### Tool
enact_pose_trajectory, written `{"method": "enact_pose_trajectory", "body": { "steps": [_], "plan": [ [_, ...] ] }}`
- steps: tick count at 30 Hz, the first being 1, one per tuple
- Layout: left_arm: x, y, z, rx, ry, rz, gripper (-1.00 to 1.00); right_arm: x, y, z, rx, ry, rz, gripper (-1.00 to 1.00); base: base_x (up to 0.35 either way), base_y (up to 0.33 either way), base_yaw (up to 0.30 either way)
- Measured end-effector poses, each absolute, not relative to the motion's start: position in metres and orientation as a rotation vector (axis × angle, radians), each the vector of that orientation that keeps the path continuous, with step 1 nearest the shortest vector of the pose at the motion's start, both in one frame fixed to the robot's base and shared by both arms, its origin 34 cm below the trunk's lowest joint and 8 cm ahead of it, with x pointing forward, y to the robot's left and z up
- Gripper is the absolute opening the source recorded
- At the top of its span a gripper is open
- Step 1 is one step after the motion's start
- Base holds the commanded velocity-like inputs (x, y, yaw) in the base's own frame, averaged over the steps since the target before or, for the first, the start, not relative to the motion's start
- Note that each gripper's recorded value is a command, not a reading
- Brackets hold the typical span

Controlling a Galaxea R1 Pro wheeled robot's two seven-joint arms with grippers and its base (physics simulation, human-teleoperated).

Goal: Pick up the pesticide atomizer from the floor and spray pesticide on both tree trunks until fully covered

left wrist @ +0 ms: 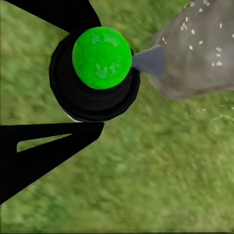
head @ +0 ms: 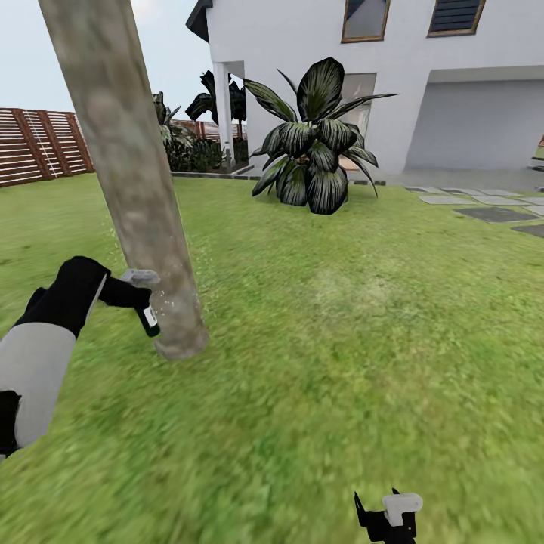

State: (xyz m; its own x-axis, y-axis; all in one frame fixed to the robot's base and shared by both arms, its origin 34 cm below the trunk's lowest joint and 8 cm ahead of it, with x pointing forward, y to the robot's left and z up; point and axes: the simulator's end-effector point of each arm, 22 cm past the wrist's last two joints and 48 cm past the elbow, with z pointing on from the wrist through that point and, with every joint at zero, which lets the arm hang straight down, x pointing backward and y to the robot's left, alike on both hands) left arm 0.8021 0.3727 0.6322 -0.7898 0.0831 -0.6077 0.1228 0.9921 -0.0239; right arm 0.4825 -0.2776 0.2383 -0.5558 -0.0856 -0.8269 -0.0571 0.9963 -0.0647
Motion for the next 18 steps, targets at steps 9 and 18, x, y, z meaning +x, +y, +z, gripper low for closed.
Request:
{"method": "enact_pose_trajectory", "body": {
  "steps": [9,18],
  "plan": [
    [0.802,0.415,0.653,0.09,2.467,-0.015,-1.0,0.483,-0.278,0.238,-0.1,2.161,-0.038,1.0,0.0,0.0,0.0],
    [0.8,0.403,0.643,0.16,2.494,0.027,-1.0,0.483,-0.278,0.239,-0.1,2.16,-0.038,1.0,0.078,0.0,0.0]
  ]
}}
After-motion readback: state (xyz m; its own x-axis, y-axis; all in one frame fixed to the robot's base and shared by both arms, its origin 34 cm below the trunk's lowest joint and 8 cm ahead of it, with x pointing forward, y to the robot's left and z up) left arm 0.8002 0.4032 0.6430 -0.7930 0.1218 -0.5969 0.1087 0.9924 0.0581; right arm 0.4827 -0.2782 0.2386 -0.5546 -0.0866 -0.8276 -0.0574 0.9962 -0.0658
